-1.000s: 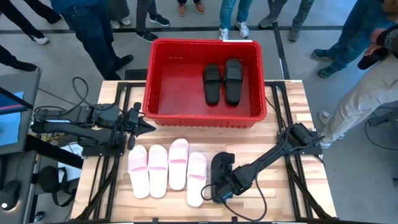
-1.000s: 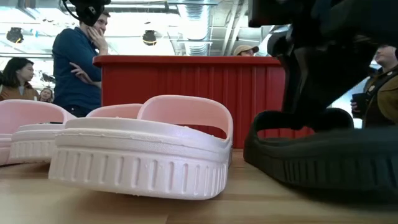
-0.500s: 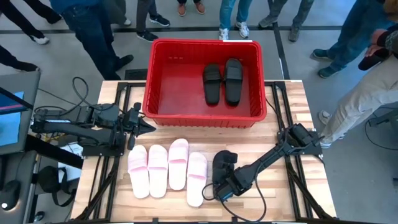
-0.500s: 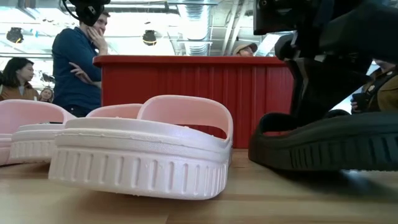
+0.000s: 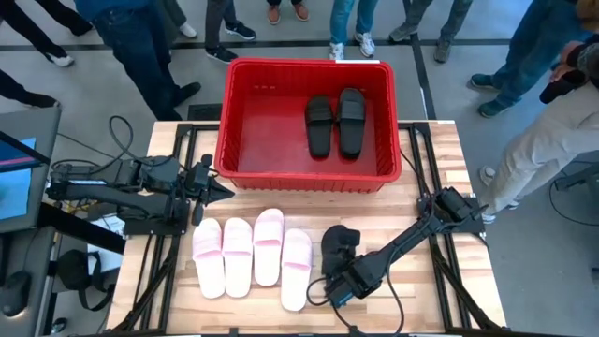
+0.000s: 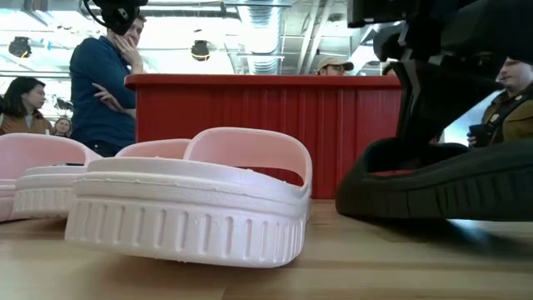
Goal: Pick and place slides into bin
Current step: Put the black slide into the red container
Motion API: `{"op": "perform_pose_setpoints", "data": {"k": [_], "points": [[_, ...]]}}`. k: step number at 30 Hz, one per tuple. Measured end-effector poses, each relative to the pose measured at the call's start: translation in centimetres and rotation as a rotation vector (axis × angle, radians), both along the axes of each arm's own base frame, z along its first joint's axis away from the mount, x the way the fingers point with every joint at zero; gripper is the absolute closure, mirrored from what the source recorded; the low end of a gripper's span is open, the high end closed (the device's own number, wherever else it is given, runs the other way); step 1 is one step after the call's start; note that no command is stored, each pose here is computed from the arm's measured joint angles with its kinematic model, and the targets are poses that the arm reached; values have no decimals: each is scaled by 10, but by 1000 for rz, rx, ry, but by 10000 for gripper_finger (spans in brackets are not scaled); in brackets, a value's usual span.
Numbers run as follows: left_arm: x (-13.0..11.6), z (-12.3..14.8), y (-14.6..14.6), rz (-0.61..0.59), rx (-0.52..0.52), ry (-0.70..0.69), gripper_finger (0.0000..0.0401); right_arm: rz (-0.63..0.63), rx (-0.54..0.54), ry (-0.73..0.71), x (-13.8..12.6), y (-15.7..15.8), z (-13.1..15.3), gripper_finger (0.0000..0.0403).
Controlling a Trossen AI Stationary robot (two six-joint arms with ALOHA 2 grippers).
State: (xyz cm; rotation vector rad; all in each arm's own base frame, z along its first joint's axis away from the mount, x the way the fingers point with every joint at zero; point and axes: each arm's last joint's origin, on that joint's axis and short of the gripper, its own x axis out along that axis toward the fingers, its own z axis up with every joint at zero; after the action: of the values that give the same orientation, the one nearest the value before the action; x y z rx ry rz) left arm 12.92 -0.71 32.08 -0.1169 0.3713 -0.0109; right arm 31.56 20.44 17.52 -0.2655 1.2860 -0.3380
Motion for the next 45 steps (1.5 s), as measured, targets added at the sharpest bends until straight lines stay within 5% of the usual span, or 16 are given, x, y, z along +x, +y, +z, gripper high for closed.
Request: {"op": "perform_pose_setpoints", "data": {"k": [45], "points": [[0,0,0,-2,7,-2,401,-52,20,-181,-23,1,92,403]]}}
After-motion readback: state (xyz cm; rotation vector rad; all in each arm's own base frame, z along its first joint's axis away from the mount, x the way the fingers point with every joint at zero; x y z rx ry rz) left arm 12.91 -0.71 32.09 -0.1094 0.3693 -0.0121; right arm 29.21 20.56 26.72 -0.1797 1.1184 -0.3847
